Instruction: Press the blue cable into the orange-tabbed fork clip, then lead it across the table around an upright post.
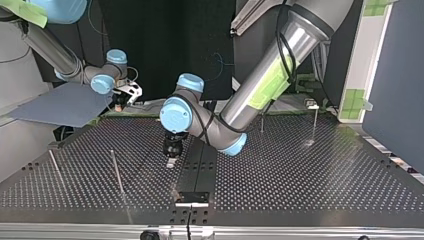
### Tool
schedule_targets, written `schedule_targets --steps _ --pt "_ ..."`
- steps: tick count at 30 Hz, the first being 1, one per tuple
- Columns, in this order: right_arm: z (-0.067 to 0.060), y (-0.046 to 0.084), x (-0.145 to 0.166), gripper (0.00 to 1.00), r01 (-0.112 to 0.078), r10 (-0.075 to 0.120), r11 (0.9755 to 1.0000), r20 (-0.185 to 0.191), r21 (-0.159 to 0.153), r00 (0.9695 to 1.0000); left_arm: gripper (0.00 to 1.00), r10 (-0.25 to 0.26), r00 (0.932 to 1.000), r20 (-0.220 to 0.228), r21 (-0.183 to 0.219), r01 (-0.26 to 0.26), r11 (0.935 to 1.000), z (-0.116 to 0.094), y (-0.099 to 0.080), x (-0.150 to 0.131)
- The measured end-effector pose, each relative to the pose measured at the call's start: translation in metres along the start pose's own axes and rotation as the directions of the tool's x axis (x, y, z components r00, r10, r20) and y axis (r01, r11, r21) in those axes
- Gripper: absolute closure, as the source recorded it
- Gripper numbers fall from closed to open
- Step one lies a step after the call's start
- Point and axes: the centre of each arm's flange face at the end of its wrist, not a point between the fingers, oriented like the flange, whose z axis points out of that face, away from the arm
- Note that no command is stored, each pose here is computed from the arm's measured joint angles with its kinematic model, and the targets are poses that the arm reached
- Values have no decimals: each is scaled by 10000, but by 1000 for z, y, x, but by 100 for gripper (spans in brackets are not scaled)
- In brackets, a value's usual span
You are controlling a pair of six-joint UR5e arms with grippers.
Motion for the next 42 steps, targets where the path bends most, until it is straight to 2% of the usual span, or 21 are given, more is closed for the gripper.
schedule_targets --steps 4,10,16,19,25,30,37,42 --pt "-7 -6 24 100 -66 71 9999 -302 158 9995 1 2 10000 -8 7 -2 10000 0 0 0" --pt "-17 -12 58 100 -220 251 9989 -763 411 9968 1 83 9999 -115 -23 -83 10000 -2 -2 2" --pt "-19 -13 65 100 -261 301 9985 -862 478 9958 1 716 9960 -537 -446 -740 9963 -14 -2 7" --pt "-19 -12 65 100 -277 317 9985 -867 467 9957 1 1030 9932 -547 -552 -1060 9928 -23 -3 3" --pt "-20 -12 62 100 -251 286 9987 -819 438 9962 1 1480 9887 -251 -124 -1484 9889 -40 -12 -11" --pt "-25 -12 50 100 -195 218 9991 -620 378 9978 1 1972 9799 -292 488 -1957 9795 -61 -28 -26" --pt "-28 -10 42 100 -172 188 9993 -477 331 9987 1 2502 9679 252 948 -2515 9632 -91 -58 -87" --pt "-28 -10 41 100 -166 181 9993 -460 330 9988 1 2486 9661 700 1137 -2553 9602 -115 -77 -133"
